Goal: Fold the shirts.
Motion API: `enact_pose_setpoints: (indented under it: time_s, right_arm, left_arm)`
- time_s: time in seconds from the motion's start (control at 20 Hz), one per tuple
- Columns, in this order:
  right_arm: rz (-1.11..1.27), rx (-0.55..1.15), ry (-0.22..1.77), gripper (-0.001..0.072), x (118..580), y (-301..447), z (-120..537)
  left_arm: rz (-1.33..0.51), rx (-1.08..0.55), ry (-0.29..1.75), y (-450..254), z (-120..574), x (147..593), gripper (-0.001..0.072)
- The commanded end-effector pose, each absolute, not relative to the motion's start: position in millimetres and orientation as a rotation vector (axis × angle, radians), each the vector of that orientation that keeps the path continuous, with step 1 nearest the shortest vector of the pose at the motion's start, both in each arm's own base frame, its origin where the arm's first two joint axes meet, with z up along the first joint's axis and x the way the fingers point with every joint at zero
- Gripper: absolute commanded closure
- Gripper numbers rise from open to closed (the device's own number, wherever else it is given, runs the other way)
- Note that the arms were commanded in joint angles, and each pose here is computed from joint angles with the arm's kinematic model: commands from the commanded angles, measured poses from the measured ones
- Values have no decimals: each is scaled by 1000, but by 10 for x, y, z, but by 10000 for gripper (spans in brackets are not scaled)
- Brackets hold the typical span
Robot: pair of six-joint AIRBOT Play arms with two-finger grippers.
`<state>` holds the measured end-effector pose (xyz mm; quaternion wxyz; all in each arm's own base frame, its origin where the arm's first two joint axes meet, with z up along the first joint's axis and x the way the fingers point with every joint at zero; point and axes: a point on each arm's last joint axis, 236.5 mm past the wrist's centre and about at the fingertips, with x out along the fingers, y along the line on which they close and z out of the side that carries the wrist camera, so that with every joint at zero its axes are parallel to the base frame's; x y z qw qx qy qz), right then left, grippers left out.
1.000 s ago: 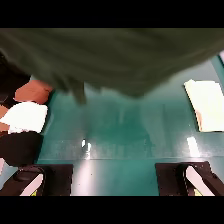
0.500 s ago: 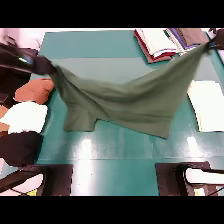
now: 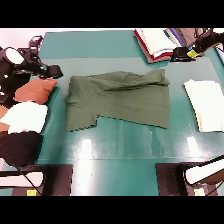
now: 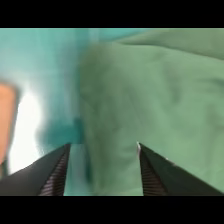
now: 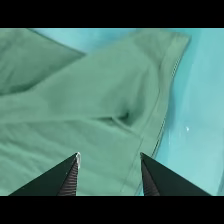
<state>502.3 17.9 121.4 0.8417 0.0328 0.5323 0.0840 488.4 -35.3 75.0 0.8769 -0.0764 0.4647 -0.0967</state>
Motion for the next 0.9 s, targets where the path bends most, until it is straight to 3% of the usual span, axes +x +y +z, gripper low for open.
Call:
enact_pose_setpoints:
  time_s: [0.0, 0.2, 0.4, 0.75, 0.8, 0.85]
  right_arm:
    - [244, 128, 1186, 281, 4767, 213, 1207]
    - [284, 226, 1213, 282, 4408, 335, 1050]
    - [276, 260, 1216, 281, 4122, 401, 827]
    - [244, 277, 1218, 282, 3822, 376, 669]
    - [233, 286, 1223, 281, 3771, 332, 648]
    - [215, 301, 1228, 281, 3718, 264, 620]
  left_arm:
    - [-138, -234, 1116, 57, 530, 4600, 209]
    - [-171, -305, 1258, -83, -123, 4226, 208]
    - [-248, -434, 1205, -424, -516, 4168, 209]
    - [-335, -304, 1209, -865, -688, 4114, 211]
    - [-339, -309, 1221, -874, -692, 4088, 284]
    - [-341, -311, 1230, -857, -677, 4074, 570]
